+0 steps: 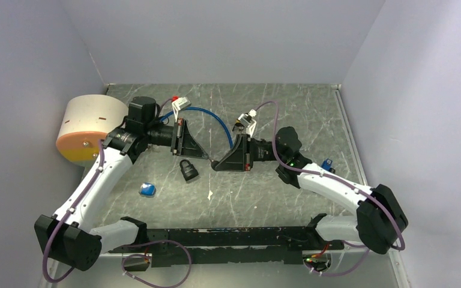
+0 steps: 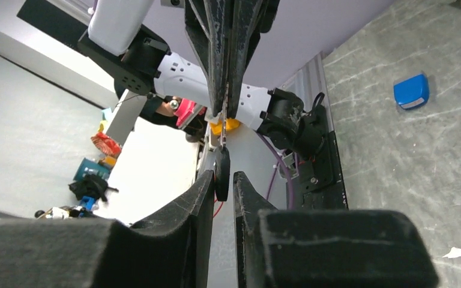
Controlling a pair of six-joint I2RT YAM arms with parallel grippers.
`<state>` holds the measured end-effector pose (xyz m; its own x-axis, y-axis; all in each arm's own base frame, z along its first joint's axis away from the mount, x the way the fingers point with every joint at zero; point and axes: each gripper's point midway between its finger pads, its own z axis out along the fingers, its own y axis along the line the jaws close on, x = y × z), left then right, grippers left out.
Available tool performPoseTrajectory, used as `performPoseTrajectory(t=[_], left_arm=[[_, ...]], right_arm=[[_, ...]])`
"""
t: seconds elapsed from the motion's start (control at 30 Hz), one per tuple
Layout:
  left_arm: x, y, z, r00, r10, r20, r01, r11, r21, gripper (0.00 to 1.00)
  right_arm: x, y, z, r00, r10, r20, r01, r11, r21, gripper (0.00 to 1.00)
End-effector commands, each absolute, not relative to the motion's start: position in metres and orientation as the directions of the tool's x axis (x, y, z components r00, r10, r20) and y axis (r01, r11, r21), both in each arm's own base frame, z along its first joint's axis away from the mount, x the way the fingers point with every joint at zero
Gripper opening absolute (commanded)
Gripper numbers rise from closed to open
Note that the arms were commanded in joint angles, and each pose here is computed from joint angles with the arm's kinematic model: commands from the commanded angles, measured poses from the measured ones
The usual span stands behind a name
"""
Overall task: Unlock with the key
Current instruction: Adjust the key.
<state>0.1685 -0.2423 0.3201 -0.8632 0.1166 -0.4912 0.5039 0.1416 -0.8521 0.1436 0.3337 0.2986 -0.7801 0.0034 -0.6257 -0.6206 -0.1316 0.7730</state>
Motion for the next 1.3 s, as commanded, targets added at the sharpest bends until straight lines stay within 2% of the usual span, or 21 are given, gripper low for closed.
performPoseTrajectory(t=[0.0,0.2,0.33,0.4,0.43,0.57,0.67,0.7,0.77,0.8,0.83,0.87,0.9,0.97,1.03,1.1,1.27], left_arm=[[0.166,-0.243,0.34,-0.813,0.128,-0.568,0.58,0.084,-0.81,0.02],[0.164,-0.242,0.34,-0.811,0.129,-0.57,0.582,0.085,-0.809,0.03],[0.164,-0.242,0.337,-0.814,0.133,-0.566,0.578,0.082,-0.812,0.02],[0.164,-0.242,0.336,-0.814,0.133,-0.566,0.578,0.083,-0.812,0.02],[0.164,-0.242,0.336,-0.814,0.133,-0.566,0.578,0.082,-0.812,0.02],[0.167,-0.243,0.336,-0.817,0.123,-0.564,0.576,0.099,-0.812,0.03],[0.174,-0.244,0.338,-0.821,0.098,-0.562,0.571,0.132,-0.81,0.04],[0.179,-0.244,0.338,-0.825,0.083,-0.559,0.564,0.157,-0.811,0.13],[0.192,-0.242,0.333,-0.836,0.033,-0.547,0.536,0.257,-0.804,0.37],[0.203,-0.239,0.328,-0.843,-0.009,-0.538,0.504,0.336,-0.795,0.51],[0.212,-0.234,0.321,-0.851,-0.053,-0.523,0.458,0.414,-0.786,0.75],[0.226,-0.224,0.31,-0.849,-0.119,-0.514,0.389,0.518,-0.762,0.91],[0.237,-0.214,0.3,-0.842,-0.179,-0.509,0.318,0.598,-0.736,0.94],[0.252,-0.188,0.275,-0.822,-0.293,-0.489,0.137,0.732,-0.668,0.95],[0.258,-0.166,0.251,-0.811,-0.345,-0.473,0.0,0.808,-0.589,0.95],[0.257,-0.145,0.225,-0.808,-0.404,-0.429,-0.157,0.849,-0.504,0.95],[0.263,-0.126,0.167,-0.828,-0.426,-0.364,-0.307,0.888,-0.342,0.95]], right_arm=[[0.136,0.335,0.317,-0.752,-0.016,-0.659,-0.644,-0.195,0.74,0.2],[0.14,0.337,0.321,-0.774,0.011,-0.633,-0.619,-0.22,0.754,0.14],[0.138,0.337,0.323,-0.784,0.018,-0.621,-0.605,-0.248,0.757,0.22],[0.139,0.338,0.324,-0.783,0.019,-0.622,-0.606,-0.252,0.755,0.22],[0.139,0.338,0.324,-0.781,0.02,-0.624,-0.607,-0.253,0.753,0.21],[0.137,0.338,0.324,-0.779,0.01,-0.626,-0.607,-0.258,0.751,0.01],[0.136,0.337,0.321,-0.782,0.011,-0.623,-0.605,-0.254,0.755,0.0],[0.137,0.337,0.32,-0.784,0.014,-0.621,-0.604,-0.248,0.757,0.0],[0.141,0.338,0.316,-0.788,0.03,-0.615,-0.605,-0.223,0.764,0.0],[0.144,0.338,0.313,-0.794,0.044,-0.607,-0.602,-0.198,0.773,0.0],[0.149,0.339,0.307,-0.796,0.064,-0.601,-0.603,-0.168,0.78,0.0],[0.154,0.339,0.299,-0.804,0.083,-0.589,-0.595,-0.13,0.793,0.0],[0.16,0.339,0.29,-0.813,0.109,-0.572,-0.581,-0.09,0.809,0.0],[0.172,0.338,0.271,-0.83,0.167,-0.533,-0.543,-0.018,0.84,0.0],[0.179,0.334,0.251,-0.846,0.229,-0.481,-0.486,0.038,0.873,0.0],[0.185,0.332,0.23,-0.856,0.273,-0.438,-0.429,0.095,0.898,0.0],[0.18,0.335,0.189,-0.868,0.283,-0.409,-0.362,0.203,0.91,0.0]])
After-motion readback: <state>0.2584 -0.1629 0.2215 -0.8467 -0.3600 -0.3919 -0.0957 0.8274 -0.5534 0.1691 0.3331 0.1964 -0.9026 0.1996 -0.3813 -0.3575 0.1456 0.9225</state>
